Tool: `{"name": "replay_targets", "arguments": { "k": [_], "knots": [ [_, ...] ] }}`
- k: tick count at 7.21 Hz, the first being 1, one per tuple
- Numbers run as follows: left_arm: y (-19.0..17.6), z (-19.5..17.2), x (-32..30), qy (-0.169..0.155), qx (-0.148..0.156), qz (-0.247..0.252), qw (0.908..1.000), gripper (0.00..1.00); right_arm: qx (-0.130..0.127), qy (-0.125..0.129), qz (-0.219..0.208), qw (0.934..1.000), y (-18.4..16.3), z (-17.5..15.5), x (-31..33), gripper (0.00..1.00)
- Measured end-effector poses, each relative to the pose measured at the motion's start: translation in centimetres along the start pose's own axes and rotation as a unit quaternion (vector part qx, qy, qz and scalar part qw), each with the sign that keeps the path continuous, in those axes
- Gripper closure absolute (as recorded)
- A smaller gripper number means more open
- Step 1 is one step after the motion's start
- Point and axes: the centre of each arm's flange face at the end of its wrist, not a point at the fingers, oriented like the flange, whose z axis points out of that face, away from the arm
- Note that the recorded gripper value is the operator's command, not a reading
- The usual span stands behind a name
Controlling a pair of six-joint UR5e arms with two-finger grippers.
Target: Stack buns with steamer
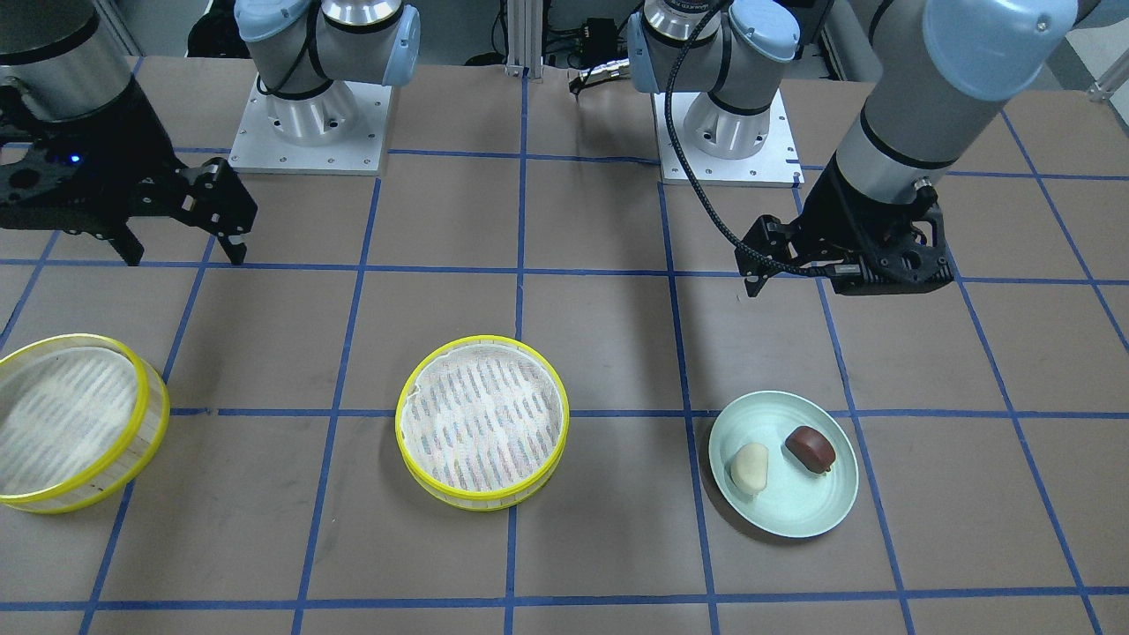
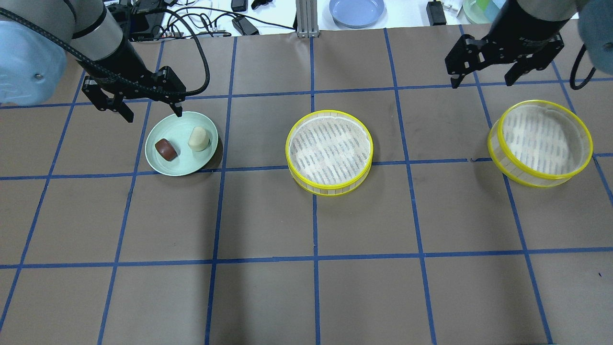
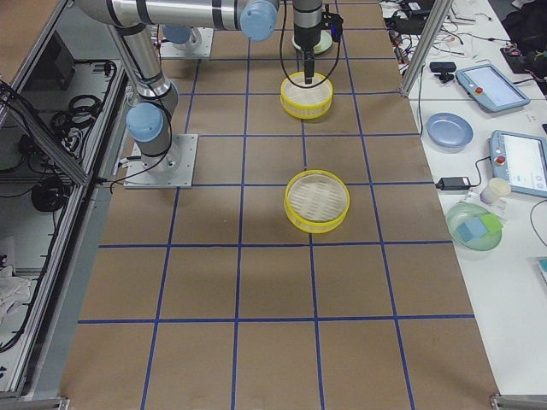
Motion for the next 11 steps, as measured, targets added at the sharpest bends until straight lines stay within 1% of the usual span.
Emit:
{"name": "replay_targets", "arguments": {
  "k": [2,3,4,5,6,7,9,10,11],
  "knots": [
    [-2.3,5.1,-1.4,0.0,0.006,0.052,0.9986,0.0,-0.024,0.003,0.016,0.9996,-0.9,2.1,9.8,0.0],
    [-3.9,8.3,-1.9,-0.002,0.016,0.08,0.9967,0.0,-0.037,0.0,0.027,0.999,-0.9,3.5,15.1,0.0],
    [-5.4,11.1,-2.1,-0.003,0.023,0.11,0.9936,0.0,-0.049,-0.006,0.034,0.9982,-1.2,6.0,20.6,0.0],
    [-6.5,13.5,-2.3,-0.003,0.024,0.135,0.9906,0.0,-0.054,-0.01,0.04,0.9976,-1.5,9.3,25.9,0.0],
    [-7.4,15.6,-2.3,-0.002,0.022,0.152,0.9882,0.0,-0.055,-0.012,0.042,0.9975,-1.9,12.1,29.9,0.0],
    [-8.1,17.6,-2.4,-0.001,0.018,0.163,0.9865,0.0,-0.052,-0.01,0.039,0.9978,-2.4,14.7,32.3,0.0],
    [-9.2,21.2,-2.5,0.001,0.01,0.172,0.985,0.04,-0.044,-0.005,0.037,0.9983,-3.7,19.6,34.7,0.0],
    [-9.6,22.7,-2.6,0.001,0.008,0.174,0.9847,0.28,-0.042,-0.003,0.036,0.9985,-4.2,21.8,35.4,0.04],
    [-10.0,23.9,-2.6,0.002,0.006,0.175,0.9846,0.71,-0.042,-0.003,0.034,0.9985,-4.4,23.3,35.7,0.1]
  ]
}}
